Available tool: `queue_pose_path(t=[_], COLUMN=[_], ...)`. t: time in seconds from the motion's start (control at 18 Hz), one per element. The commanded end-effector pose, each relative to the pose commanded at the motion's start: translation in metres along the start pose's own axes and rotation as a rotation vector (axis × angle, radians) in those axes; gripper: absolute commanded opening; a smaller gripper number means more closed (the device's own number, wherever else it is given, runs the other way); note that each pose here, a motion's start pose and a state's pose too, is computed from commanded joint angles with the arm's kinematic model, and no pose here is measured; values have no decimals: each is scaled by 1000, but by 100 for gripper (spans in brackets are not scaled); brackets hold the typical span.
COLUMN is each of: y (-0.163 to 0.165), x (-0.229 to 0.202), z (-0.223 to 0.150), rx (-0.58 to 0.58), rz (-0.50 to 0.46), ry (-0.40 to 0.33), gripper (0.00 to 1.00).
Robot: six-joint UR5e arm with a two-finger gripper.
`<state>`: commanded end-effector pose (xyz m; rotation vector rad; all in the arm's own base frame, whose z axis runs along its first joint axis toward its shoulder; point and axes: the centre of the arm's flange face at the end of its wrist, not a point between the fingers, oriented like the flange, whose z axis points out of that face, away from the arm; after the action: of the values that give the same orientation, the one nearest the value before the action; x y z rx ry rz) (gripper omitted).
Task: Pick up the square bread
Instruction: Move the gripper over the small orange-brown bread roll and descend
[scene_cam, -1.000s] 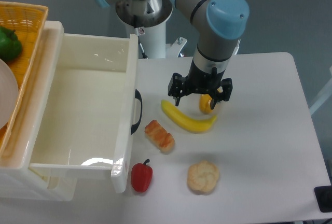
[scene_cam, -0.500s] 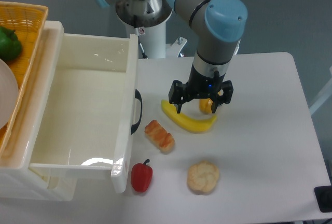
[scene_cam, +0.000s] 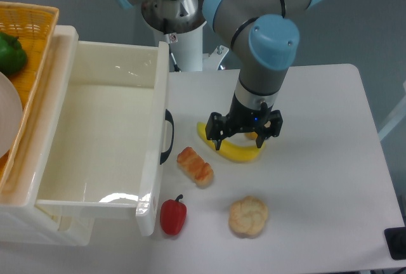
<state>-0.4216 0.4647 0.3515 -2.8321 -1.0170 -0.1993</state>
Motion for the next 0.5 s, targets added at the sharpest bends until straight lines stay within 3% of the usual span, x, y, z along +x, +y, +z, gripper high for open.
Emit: queue_pose_path(t=[0.17, 0.33, 0.5], y=[4, 7, 9], x=[-3, -6, -7], z=[22, 40, 47], rx=[-43, -81, -121], rz=[-33, -141, -167], ry=[10, 22, 25], gripper=[100, 100, 100])
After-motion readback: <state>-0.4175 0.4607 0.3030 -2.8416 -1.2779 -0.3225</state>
